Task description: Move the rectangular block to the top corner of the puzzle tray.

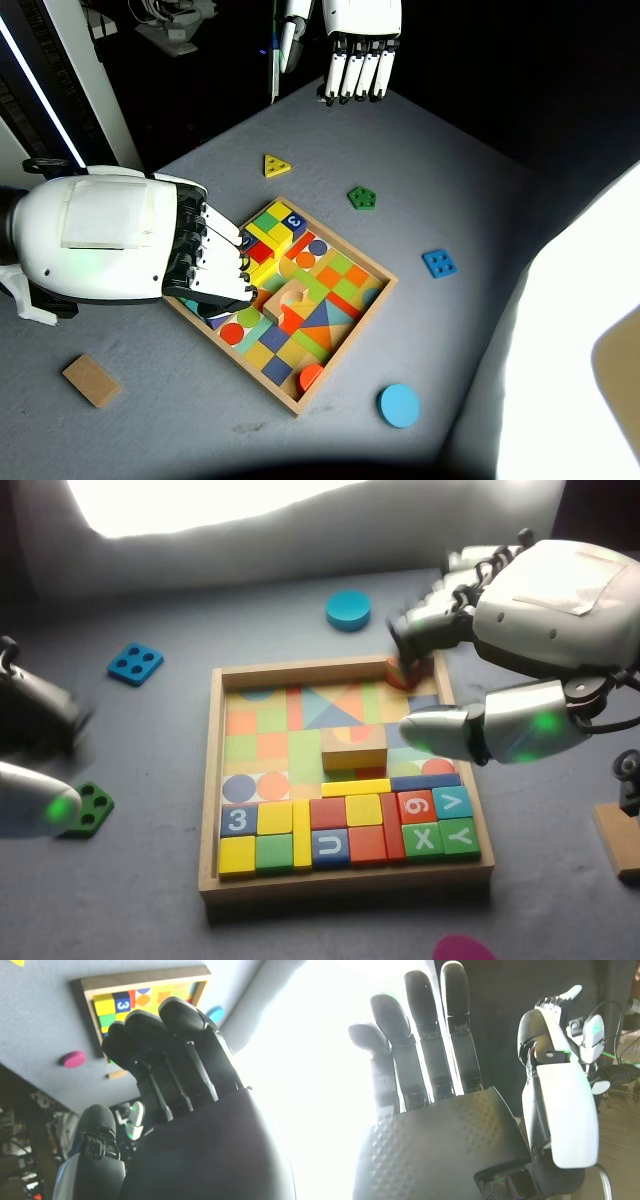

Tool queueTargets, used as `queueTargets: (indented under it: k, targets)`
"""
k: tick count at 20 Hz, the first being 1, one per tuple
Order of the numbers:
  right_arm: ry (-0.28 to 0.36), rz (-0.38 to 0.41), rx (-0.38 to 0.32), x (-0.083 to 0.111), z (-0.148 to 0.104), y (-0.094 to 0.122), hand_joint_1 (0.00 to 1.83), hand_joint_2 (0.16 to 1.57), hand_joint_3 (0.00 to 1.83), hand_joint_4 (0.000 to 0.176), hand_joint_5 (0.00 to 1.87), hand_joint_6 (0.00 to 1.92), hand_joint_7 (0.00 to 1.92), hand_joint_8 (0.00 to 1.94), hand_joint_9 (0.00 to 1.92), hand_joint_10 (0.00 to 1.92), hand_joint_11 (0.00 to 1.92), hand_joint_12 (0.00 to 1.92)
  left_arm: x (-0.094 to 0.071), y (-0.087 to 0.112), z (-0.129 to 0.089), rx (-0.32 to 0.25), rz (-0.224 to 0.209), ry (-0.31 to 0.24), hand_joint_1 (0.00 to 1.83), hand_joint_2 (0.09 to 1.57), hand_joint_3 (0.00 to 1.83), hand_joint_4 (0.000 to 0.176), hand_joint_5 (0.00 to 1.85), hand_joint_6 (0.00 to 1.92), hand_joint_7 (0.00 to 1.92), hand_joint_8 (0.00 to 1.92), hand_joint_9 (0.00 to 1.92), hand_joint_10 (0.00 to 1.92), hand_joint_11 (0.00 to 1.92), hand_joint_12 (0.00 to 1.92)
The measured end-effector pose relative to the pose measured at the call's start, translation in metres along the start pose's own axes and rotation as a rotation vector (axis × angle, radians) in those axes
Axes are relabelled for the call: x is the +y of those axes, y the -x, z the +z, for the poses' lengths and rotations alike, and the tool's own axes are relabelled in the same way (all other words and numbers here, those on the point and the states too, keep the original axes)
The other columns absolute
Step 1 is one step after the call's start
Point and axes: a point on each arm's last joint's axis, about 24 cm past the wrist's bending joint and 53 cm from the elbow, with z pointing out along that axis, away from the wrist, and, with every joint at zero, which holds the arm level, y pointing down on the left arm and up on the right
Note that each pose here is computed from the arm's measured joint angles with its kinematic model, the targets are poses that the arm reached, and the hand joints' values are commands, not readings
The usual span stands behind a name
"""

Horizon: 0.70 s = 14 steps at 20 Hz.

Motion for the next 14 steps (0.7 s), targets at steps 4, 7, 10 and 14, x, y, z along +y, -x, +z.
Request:
queueTargets:
  k: [4, 7, 10, 14]
  targets:
    - [0.000, -0.003, -0.003, 0.000, 0.000, 0.001, 0.00, 1.07, 0.30, 0.022, 0.00, 0.43, 0.13, 0.05, 0.00, 0.24, 0.00, 0.74, -0.001, 0.001, 0.000, -0.005, 0.001, -0.002, 0.00, 1.23, 0.02, 0.055, 0.11, 0.05, 0.19, 0.00, 0.16, 0.13, 0.00, 1.07]
    - [-0.012, -0.021, -0.011, -0.003, 0.001, -0.001, 0.00, 1.07, 0.27, 0.000, 0.00, 0.30, 0.11, 0.01, 0.00, 0.21, 0.00, 0.55, -0.001, 0.001, 0.000, -0.005, 0.001, -0.003, 0.00, 1.24, 0.00, 0.053, 0.17, 0.02, 0.23, 0.00, 0.22, 0.07, 0.00, 1.04]
    - [-0.031, -0.104, 0.038, -0.008, 0.007, -0.027, 0.00, 1.05, 0.27, 0.000, 0.00, 0.33, 0.03, 0.01, 0.00, 0.01, 0.00, 0.00, -0.001, 0.001, 0.000, -0.005, 0.001, -0.002, 0.02, 1.23, 0.00, 0.061, 0.14, 0.00, 0.17, 0.00, 0.18, 0.03, 0.00, 0.93]
    - [-0.013, -0.093, 0.062, -0.002, 0.021, -0.043, 0.00, 1.04, 0.25, 0.023, 0.00, 0.06, 0.00, 0.00, 0.00, 0.00, 0.00, 0.00, -0.001, 0.001, 0.000, -0.005, 0.001, -0.003, 0.00, 1.20, 0.00, 0.049, 0.09, 0.00, 0.11, 0.00, 0.11, 0.01, 0.00, 0.59]
